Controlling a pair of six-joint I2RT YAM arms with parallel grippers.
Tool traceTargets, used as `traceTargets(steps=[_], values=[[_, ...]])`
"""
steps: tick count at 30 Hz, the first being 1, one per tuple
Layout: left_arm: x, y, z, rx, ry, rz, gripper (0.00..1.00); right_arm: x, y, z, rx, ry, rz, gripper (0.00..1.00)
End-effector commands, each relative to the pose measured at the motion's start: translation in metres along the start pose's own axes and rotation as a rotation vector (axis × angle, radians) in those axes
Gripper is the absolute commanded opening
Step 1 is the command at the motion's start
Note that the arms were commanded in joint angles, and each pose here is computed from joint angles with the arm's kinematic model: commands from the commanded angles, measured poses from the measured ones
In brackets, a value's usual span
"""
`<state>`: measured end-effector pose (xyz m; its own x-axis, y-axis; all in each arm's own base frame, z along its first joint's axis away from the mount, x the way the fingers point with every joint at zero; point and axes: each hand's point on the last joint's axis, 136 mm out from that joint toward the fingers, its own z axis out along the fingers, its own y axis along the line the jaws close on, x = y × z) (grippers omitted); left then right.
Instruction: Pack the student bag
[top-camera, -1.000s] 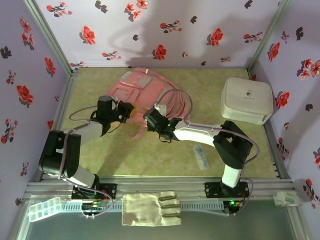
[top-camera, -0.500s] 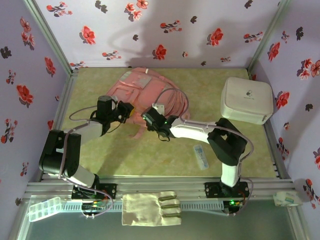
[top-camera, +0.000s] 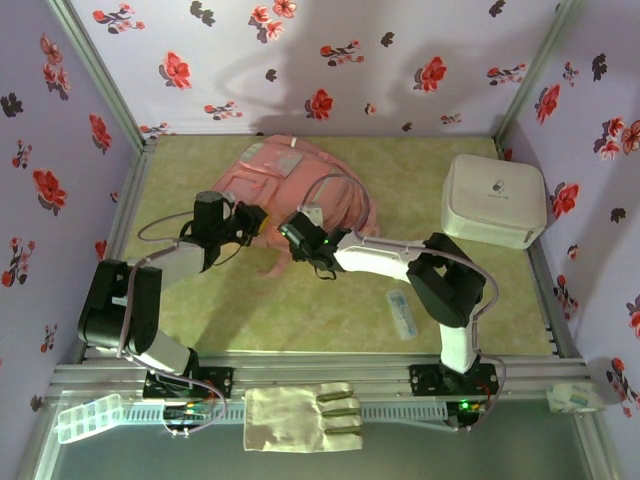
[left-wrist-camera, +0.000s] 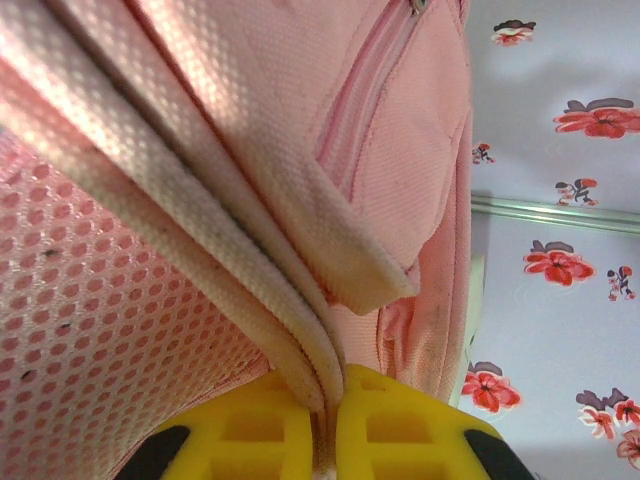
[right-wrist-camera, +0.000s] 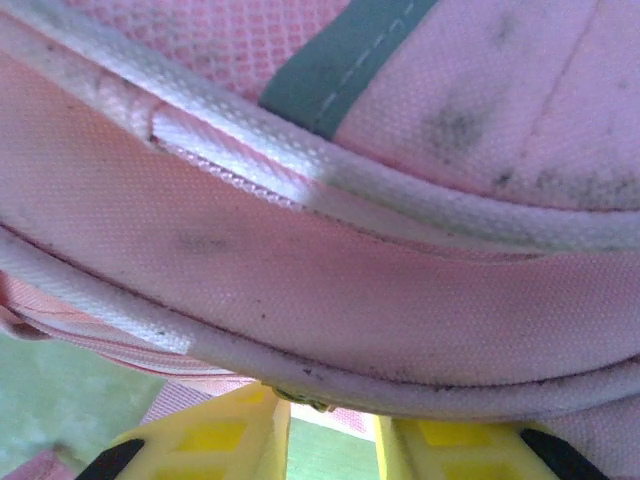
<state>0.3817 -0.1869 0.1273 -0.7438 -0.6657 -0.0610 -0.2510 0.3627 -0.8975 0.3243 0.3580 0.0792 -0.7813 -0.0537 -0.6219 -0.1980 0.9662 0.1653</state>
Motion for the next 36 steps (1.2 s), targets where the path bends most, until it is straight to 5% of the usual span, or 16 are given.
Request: traceTargets(steps=[1, 14, 30, 36], values=[[0.000, -0.033, -0.001, 0.103, 0.028, 0.084, 0.01, -0.024, 0.011, -0.004, -0.045, -0.076, -0.009, 0.27], [-0.001, -0.032, -0.001, 0.102, 0.027, 0.082, 0.01, -0.033, 0.020, -0.012, -0.112, -0.124, 0.000, 0.18], [-0.010, -0.018, -0.005, 0.072, 0.003, 0.084, 0.00, -0.006, -0.085, -0.034, 0.185, -0.133, 0.180, 0.10], [-0.010, -0.018, -0.005, 0.066, 0.004, 0.089, 0.00, -0.016, -0.061, -0.032, 0.044, -0.079, 0.105, 0.12]])
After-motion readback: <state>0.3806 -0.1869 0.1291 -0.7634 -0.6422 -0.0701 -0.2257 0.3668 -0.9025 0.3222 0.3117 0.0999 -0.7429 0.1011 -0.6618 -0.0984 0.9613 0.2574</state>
